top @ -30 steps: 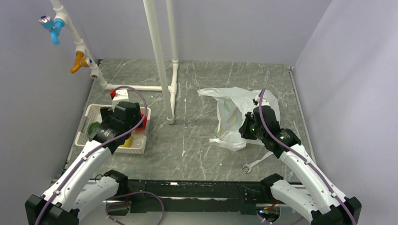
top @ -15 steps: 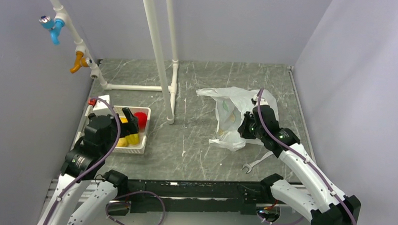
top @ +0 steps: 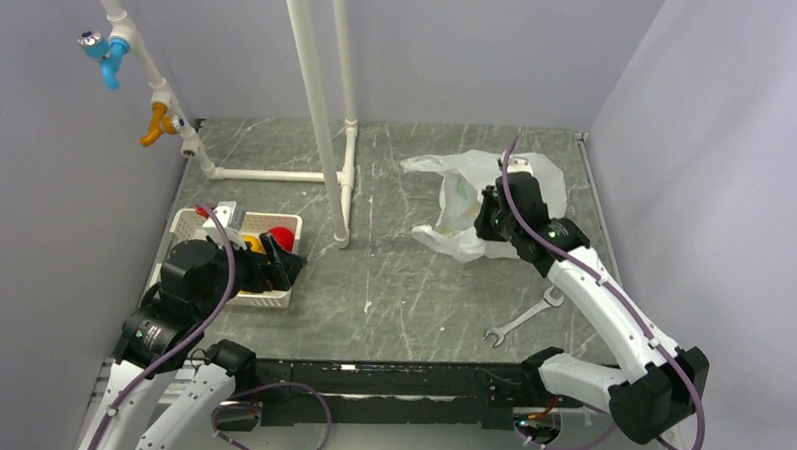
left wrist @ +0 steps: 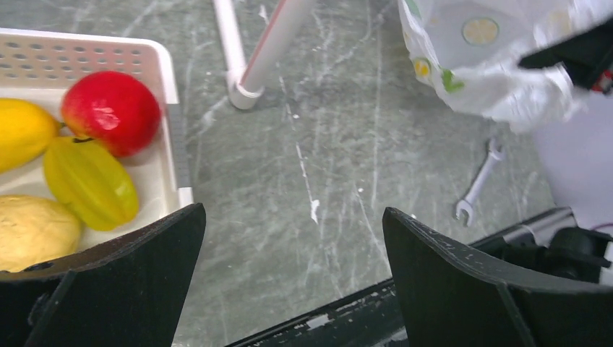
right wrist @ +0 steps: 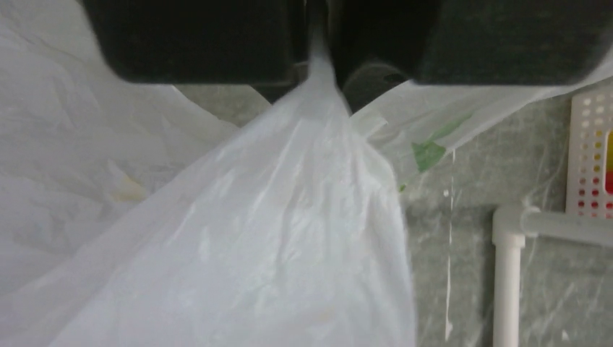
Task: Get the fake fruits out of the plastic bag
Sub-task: Reset both arms
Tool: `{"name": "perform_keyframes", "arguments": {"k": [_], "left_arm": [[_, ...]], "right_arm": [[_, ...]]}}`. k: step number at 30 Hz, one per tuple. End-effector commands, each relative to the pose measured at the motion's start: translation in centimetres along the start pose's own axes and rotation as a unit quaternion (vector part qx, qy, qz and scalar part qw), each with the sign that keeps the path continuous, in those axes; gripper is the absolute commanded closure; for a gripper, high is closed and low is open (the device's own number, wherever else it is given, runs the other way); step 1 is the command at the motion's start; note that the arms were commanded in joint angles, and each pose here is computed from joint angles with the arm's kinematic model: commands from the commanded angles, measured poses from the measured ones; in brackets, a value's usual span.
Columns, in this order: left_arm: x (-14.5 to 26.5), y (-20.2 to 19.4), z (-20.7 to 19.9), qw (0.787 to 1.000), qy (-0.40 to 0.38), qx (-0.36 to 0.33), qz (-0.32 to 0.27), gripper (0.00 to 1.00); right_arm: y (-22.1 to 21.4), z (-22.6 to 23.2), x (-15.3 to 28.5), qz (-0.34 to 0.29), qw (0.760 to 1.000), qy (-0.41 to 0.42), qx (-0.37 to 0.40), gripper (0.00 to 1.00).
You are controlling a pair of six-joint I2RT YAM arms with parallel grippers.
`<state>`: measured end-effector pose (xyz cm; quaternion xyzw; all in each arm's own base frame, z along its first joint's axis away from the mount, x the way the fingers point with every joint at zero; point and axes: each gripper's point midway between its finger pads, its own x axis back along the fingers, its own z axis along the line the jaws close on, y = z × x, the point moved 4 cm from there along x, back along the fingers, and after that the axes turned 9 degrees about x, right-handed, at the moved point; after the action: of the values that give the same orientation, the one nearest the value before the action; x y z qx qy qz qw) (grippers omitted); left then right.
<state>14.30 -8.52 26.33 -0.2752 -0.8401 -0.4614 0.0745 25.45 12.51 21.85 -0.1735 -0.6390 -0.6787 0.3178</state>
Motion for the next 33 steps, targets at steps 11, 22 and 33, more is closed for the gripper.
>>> {"name": "perform_keyframes", "arguments": {"k": [11, 22, 33], "left_arm": [[6.1, 5.3, -4.7, 0.992, -0.080, -0.007, -0.093, 0.01], [13.9, 9.8, -5.9, 0.951, -0.124, -0.017, -0.282, 0.01], [20.1, 11.2, -5.0, 0.923, -0.101, -0.042, -0.370, 0.01]], "right_arm": [[8.8, -0.1, 5.0, -0.094, 0.995, -0.033, 0.014, 0.00], [11.4, -1.7, 16.4, -0.256, 0.966, -0.013, 0.048, 0.00], [12.3, -4.0, 23.2, -0.367, 0.928, -0.047, 0.044, 0.00]]}}
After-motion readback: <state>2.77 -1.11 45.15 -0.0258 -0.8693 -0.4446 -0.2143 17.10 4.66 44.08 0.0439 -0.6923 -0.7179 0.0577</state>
